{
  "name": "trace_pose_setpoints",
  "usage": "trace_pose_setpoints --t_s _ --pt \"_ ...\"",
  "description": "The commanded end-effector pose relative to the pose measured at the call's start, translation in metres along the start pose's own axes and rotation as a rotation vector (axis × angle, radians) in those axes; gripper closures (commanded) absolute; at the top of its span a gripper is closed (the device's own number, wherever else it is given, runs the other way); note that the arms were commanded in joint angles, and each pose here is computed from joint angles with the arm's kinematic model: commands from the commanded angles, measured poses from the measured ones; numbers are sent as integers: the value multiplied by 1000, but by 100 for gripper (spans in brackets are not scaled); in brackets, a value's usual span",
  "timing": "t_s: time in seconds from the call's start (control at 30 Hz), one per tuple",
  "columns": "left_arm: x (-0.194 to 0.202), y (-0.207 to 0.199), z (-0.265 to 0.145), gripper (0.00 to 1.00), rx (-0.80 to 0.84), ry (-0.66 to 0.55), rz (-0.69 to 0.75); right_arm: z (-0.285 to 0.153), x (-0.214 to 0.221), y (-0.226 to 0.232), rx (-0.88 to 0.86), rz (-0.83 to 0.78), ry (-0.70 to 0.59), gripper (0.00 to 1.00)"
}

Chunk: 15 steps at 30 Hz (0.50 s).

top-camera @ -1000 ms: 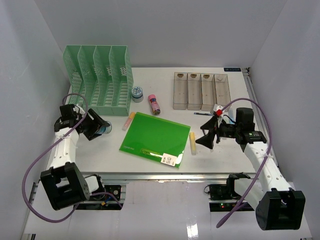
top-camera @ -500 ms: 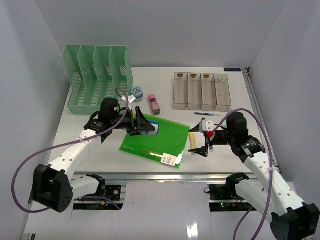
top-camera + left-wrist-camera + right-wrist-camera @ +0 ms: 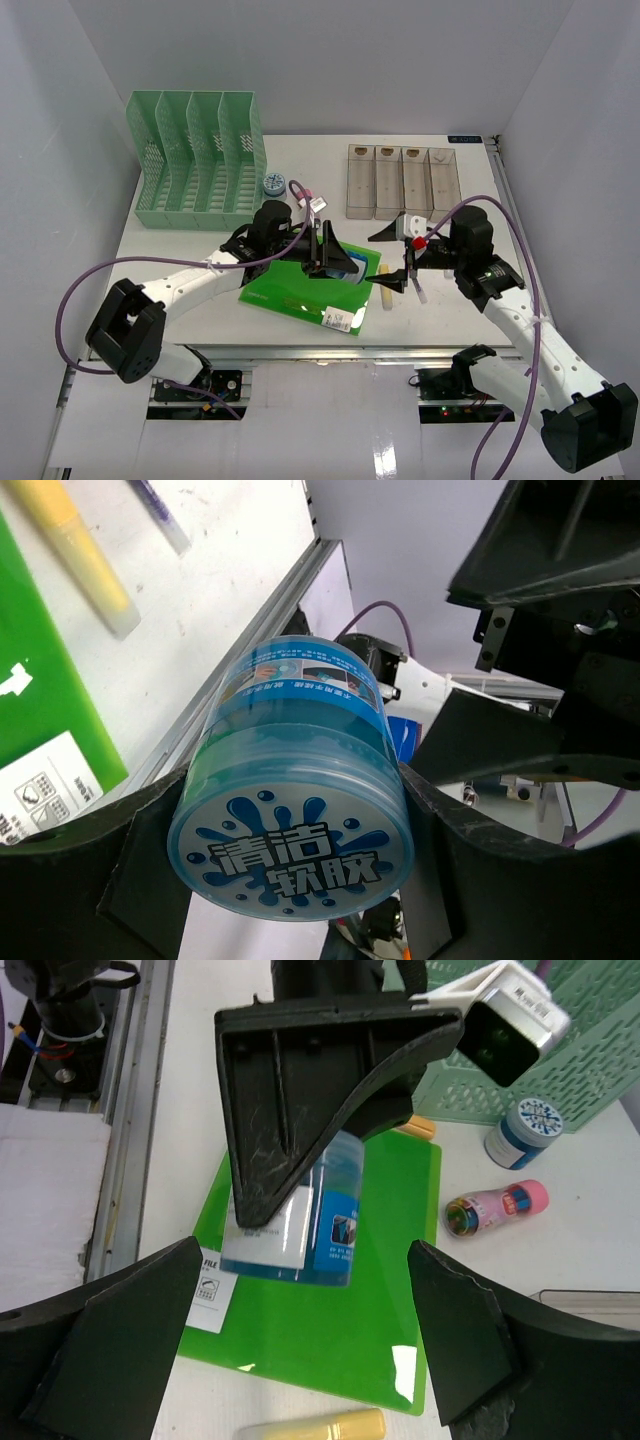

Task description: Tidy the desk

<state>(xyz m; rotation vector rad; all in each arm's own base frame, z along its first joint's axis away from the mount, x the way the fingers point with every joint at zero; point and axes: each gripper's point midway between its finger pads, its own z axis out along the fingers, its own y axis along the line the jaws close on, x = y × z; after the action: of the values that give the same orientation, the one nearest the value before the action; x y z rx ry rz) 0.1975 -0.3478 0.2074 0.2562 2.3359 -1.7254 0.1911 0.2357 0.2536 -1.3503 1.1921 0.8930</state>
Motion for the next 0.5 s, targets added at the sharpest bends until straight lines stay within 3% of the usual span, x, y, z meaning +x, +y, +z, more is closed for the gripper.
trace_pose_setpoints --t_s 0.0,0.47 --pt "-33 -58 3 96 170 -101 85 2 -36 -14 62 10 -88 10" --pt "-41 -84 6 96 273 -124 79 5 -6 -19 138 -15 -42 10"
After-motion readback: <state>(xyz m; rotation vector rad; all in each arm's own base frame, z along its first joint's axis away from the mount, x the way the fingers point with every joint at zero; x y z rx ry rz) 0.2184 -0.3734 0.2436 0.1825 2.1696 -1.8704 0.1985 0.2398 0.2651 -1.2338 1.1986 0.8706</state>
